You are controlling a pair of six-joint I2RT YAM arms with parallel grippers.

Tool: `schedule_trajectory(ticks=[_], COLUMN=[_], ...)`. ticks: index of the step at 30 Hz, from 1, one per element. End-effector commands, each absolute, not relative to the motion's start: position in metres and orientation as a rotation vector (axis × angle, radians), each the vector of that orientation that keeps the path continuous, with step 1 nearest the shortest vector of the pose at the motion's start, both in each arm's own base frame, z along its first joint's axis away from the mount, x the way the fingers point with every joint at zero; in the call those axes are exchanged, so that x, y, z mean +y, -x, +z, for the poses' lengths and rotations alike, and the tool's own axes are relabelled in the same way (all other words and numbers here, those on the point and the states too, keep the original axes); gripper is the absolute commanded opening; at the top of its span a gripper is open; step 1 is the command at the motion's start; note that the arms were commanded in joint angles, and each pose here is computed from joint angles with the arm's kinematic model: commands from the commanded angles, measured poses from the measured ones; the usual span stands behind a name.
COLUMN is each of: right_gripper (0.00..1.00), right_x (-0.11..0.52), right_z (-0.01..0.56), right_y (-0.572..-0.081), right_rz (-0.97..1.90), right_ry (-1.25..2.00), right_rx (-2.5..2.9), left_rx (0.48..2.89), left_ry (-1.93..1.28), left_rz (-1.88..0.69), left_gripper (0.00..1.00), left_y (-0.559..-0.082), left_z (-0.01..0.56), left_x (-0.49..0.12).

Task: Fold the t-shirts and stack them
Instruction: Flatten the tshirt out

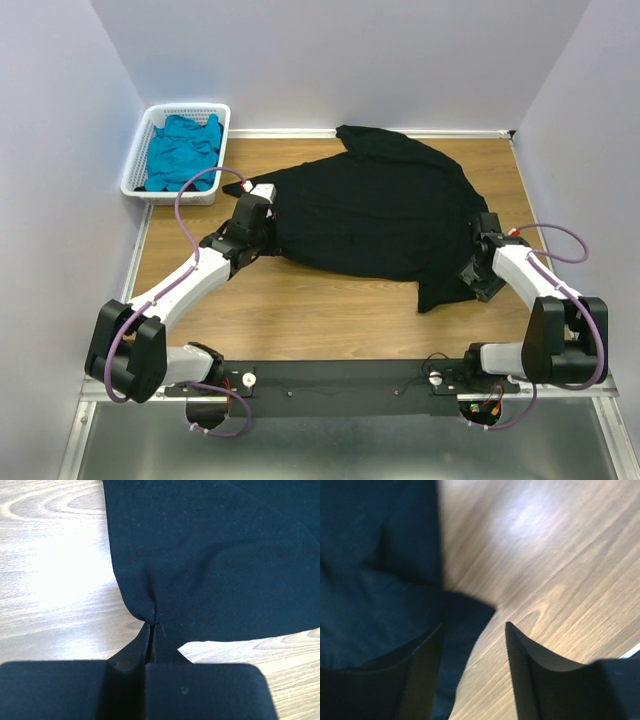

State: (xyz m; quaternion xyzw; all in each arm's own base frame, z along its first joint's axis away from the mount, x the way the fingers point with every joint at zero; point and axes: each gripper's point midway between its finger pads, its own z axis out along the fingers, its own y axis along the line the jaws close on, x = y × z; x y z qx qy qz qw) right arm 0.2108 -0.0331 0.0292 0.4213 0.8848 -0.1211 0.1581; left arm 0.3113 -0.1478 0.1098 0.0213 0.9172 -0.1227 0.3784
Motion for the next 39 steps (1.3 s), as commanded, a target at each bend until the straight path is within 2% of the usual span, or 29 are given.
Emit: schedule_trajectory(ticks=[1, 14, 25, 27, 28, 31, 37, 39], right_gripper=[0.56, 0.52, 0.51, 0.48, 0.42, 0.32, 0.28, 0.22], right_x=[-0.048, -0.043, -0.045, -0.045, -0.047, -0.048, -0.043, -0.04], right_z=[0.021, 0.017, -0.002, -0.006, -0.008, -0.014, -0.023, -0.024], right_y=[-0.203, -0.22, -0.209, -0.204, -0.203, -0.198, -0.195, -0.195], right_rz=[-0.384, -0.237, -0.226, -0.229, -0.229, -0.229, -0.202, -0.186], right_ry=[-1.307, -1.308, -1.371, -1.388, -1.404, -1.433, -1.442, -1.441], right_rx=[2.459, 2.398, 2.422, 2.435, 2.432, 2.447, 2.5, 2.511], left_rx=[2.32, 2.321, 2.322, 2.322, 2.322, 2.32, 2.322, 2.322], left_ry=[-0.038, -0.04, -0.042, -0.042, -0.042, -0.044, -0.043, -0.041], left_rz=[-0.292, -0.3, -0.299, -0.299, -0.299, -0.299, -0.299, -0.3], left_gripper=[0.0, 0.0, 0.0, 0.0, 0.0, 0.0, 0.0, 0.0], left_y=[-0.312, -0.313, -0.313, -0.313, -0.313, -0.313, -0.313, -0.313], left_z=[0.114, 0.114, 0.114, 0.114, 0.114, 0.114, 0.114, 0.113], left_x=[-0.141, -0.143, -0.142, -0.142, -0.142, -0.142, -0.142, -0.142])
